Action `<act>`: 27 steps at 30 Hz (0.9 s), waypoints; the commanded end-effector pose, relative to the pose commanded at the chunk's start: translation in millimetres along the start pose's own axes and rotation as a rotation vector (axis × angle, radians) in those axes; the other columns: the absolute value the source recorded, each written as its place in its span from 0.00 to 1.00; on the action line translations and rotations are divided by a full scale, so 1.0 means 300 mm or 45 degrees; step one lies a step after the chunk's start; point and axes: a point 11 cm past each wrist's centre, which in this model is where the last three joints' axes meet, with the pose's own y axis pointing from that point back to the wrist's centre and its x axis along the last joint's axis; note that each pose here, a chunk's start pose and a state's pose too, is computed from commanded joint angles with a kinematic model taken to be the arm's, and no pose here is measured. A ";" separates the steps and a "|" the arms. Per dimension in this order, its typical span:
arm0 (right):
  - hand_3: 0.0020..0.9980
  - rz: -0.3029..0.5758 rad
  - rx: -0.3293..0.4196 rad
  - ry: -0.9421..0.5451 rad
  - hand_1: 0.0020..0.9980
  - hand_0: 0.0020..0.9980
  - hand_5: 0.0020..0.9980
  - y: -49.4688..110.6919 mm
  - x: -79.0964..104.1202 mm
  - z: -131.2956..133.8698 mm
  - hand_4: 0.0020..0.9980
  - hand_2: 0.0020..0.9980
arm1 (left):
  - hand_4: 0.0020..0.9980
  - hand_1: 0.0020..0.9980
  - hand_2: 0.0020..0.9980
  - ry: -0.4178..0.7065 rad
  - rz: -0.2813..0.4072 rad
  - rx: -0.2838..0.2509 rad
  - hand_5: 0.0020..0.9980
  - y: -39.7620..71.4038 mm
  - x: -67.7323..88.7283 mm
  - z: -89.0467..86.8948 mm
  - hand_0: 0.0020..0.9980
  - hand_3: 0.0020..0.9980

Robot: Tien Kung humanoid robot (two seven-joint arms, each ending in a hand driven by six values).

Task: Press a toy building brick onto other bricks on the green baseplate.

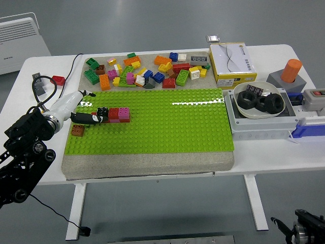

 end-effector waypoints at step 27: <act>0.84 0.001 -0.025 -0.016 0.60 0.58 1.00 -0.009 0.001 0.026 1.00 0.67 | 1.00 0.98 1.00 -0.058 -0.035 -0.006 0.73 0.013 -0.093 -0.010 0.99 0.78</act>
